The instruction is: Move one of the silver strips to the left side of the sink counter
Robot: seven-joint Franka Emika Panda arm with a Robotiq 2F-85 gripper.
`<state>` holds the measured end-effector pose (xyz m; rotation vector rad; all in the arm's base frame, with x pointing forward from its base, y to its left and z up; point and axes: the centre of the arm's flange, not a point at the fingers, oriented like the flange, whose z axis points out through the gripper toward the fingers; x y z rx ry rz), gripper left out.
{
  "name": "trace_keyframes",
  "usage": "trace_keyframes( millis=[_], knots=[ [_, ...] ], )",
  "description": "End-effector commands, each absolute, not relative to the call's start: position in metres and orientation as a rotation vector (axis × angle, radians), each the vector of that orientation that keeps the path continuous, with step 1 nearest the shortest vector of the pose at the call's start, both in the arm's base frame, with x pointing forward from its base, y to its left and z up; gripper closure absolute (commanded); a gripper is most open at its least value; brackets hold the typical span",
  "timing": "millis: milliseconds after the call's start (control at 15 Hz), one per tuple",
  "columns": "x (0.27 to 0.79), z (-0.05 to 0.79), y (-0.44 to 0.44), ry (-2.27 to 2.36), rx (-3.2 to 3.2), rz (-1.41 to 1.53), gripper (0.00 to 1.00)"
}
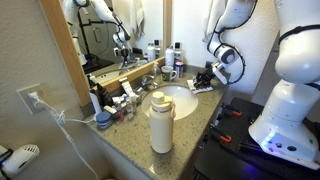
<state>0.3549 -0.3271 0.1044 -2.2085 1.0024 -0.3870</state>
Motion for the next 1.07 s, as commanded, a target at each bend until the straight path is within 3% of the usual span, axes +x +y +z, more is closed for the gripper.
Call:
trace_keyframes(
  millis=[0,1000],
  knots=[
    [0.356,0.101,-0.334,1.029,-2.188,-0.361,1.0],
    [0.344,0.107,-0.343,1.115,-2.13,-0.4,1.0]
  ],
)
